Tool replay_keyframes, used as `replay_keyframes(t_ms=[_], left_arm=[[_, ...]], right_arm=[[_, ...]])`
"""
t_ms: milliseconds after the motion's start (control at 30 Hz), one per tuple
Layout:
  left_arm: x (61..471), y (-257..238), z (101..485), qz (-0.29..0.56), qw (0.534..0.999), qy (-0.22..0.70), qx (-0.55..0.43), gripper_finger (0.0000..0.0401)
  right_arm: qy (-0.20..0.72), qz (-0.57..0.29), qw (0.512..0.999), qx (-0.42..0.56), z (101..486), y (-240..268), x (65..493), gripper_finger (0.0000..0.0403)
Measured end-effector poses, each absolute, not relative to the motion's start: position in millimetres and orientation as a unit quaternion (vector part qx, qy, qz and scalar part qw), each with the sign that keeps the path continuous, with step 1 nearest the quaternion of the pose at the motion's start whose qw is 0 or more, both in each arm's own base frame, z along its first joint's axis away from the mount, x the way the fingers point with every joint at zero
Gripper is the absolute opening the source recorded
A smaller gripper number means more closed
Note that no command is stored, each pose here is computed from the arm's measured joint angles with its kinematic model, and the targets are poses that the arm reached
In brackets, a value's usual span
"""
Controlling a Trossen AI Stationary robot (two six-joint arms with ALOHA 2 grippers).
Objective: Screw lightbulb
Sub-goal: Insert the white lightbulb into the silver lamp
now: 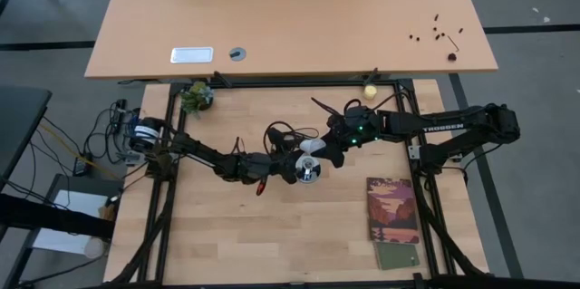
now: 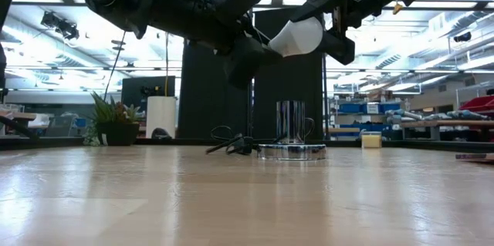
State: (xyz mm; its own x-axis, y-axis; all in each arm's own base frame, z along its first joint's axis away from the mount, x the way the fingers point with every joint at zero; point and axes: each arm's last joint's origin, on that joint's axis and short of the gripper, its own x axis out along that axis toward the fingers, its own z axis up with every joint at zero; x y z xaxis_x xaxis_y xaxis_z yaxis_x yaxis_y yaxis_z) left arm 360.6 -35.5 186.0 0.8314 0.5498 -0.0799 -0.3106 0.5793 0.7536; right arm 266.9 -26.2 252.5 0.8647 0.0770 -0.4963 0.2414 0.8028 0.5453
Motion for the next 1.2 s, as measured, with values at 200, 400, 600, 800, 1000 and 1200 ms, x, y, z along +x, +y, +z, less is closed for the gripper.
replay_keyframes(t_ms=[200,400,600,800,1000,1200], left_arm=[[360.2,-39.4,186.7,0.244,0.878,0.149,0.383,0.0141],[359.6,-43.0,191.2,0.259,0.882,0.130,0.372,0.0141],[359.6,-44.3,192.3,0.261,0.897,0.115,0.339,0.0141],[359.4,-44.8,191.1,0.262,0.906,0.113,0.313,0.0141],[359.7,-45.3,191.1,0.258,0.925,0.096,0.262,0.0142],[361.0,-47.7,190.7,0.219,0.954,0.069,0.194,0.0142]], right_arm=[[0.253,-0.041,0.923,0.287,254.1,-26.4,266.0,0.0311],[0.235,-0.045,0.935,0.263,260.3,-24.7,264.2,0.0323],[0.218,-0.053,0.957,0.187,266.7,-15.0,261.9,0.0324],[0.192,-0.043,0.970,0.147,280.0,-12.2,252.8,0.0326],[0.179,-0.022,0.980,0.085,290.8,-8.2,241.3,0.0343],[0.218,-0.008,0.976,-0.024,301.0,5.1,236.2,0.0355]])
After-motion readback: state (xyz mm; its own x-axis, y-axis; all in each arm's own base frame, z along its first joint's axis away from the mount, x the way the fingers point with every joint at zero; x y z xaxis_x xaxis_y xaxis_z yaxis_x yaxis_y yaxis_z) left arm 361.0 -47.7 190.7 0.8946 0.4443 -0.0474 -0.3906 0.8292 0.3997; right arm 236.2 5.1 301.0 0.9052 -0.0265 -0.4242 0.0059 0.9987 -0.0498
